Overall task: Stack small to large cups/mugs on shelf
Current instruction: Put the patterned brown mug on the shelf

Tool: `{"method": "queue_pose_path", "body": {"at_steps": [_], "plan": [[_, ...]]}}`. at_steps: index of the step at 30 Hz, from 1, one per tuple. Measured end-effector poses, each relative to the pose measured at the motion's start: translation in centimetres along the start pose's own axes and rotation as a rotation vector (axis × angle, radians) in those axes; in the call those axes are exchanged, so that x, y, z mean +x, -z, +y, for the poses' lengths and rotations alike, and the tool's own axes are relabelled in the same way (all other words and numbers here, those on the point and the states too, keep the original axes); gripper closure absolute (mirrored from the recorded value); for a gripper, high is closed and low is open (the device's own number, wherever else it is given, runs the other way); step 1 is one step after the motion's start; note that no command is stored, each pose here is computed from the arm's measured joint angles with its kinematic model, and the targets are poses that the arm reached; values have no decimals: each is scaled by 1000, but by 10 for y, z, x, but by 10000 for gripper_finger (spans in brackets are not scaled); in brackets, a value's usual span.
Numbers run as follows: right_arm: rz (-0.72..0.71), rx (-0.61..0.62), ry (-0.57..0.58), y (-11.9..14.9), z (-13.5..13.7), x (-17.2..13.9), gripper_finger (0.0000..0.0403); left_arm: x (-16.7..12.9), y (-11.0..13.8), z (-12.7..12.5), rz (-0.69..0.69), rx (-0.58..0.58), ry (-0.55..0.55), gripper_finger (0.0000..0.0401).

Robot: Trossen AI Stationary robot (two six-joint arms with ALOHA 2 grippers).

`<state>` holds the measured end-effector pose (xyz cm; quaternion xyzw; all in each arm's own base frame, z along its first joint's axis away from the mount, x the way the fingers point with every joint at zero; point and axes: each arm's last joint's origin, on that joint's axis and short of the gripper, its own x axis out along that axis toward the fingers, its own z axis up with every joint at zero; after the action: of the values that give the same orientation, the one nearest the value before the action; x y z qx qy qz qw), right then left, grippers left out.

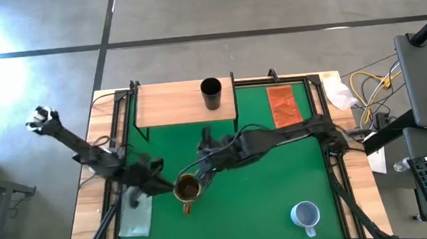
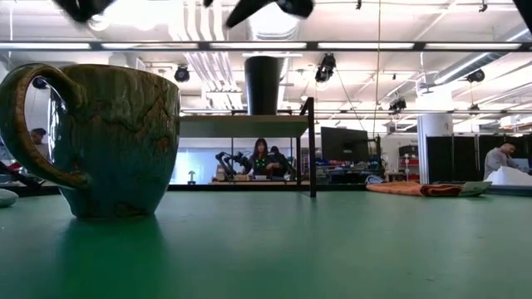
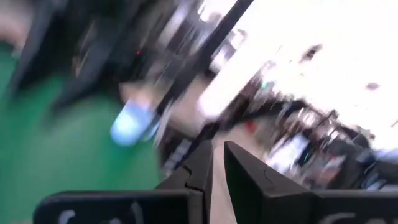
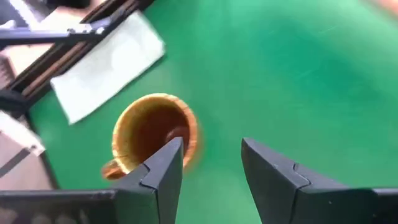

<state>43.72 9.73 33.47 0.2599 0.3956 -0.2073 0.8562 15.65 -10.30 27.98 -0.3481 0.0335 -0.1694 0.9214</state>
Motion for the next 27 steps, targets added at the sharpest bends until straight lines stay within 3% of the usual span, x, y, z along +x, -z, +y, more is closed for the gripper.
{"method": "queue_pose_path", "body": {"at_steps": [4,7,11,15,17,20,27], "plan": [[-63,22,90,-6,-17,-42,245,18,9,45,248,-127,-131,375],[-104,65,157,-7,-30,-72,245,23,-3,67,364,-204,-214,375],[-159,114,228,-2,-40,-98,245,12,-28,82,458,-194,-527,375],[-181,144,284,5,-43,-106,245,-13,-62,73,545,-162,-876,375],[-162,150,316,9,-44,-104,245,-23,-72,64,571,-212,-1006,375],[-131,153,375,14,-46,-98,245,-24,-76,53,571,-298,-1051,375],[-113,146,418,20,-50,-94,245,4,-48,35,597,-385,-1040,369]]}}
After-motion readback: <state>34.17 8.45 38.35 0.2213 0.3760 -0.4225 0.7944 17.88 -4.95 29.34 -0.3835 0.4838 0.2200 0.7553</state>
